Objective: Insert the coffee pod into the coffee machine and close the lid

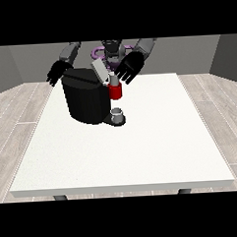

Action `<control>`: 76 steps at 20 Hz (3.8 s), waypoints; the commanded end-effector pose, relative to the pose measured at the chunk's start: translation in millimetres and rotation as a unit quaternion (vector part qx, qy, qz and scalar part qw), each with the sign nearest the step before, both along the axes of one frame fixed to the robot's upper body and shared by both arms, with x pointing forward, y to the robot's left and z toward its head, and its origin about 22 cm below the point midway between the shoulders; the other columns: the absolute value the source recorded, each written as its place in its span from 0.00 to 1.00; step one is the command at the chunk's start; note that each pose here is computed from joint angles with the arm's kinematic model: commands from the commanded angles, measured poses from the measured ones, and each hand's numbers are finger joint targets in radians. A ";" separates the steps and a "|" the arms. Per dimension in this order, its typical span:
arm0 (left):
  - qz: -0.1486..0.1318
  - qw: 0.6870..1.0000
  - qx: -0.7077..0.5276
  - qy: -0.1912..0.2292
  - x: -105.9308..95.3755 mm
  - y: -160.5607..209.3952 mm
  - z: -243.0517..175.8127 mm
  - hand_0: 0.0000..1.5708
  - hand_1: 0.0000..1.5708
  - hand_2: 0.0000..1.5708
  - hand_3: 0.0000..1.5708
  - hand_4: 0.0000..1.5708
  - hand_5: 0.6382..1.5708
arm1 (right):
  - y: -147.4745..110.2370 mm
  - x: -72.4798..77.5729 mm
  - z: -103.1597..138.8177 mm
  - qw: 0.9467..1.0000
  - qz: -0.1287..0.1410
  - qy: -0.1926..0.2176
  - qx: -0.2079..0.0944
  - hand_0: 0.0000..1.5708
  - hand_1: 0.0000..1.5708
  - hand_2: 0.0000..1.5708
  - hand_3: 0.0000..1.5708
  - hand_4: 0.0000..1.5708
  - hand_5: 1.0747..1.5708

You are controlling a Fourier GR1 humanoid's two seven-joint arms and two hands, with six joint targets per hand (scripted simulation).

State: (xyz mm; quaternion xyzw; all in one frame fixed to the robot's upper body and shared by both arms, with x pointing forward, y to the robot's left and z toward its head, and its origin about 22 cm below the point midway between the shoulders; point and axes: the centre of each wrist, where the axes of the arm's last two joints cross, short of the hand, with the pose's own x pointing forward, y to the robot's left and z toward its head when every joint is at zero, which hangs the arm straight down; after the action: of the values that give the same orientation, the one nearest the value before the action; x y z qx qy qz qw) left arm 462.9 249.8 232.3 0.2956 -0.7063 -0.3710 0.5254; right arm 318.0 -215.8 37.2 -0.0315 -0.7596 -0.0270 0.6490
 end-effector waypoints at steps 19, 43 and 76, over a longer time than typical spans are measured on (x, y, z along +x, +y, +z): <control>-0.017 1.000 0.001 0.017 0.2 0.5 -20.9 0.77 0.77 0.78 0.69 0.29 1.00 | -1.5 -1.9 -9.7 1.000 -0.014 0.000 0.011 0.00 0.00 0.00 0.00 0.25 1.00; -0.019 0.995 0.086 0.040 1.8 -1.2 -1.4 0.00 0.00 0.00 0.00 0.00 1.00 | 2.1 0.0 -10.3 1.000 -0.013 0.014 -0.006 0.00 0.00 0.00 0.00 0.22 1.00; -0.016 0.917 -0.342 0.206 -78.2 0.0 -246.4 0.00 0.00 0.00 0.00 0.12 1.00 | -64.6 -46.3 -26.8 0.996 -0.001 0.091 -0.024 0.00 0.00 0.00 0.00 0.16 1.00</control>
State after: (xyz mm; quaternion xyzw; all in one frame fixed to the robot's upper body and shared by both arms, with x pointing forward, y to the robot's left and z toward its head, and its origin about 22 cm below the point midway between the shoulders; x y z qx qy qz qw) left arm 411.1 250.7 30.4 0.0345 -0.6917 -0.2104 0.6900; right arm 269.7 -265.7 -5.6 -0.0598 -0.6987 -0.0323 0.7122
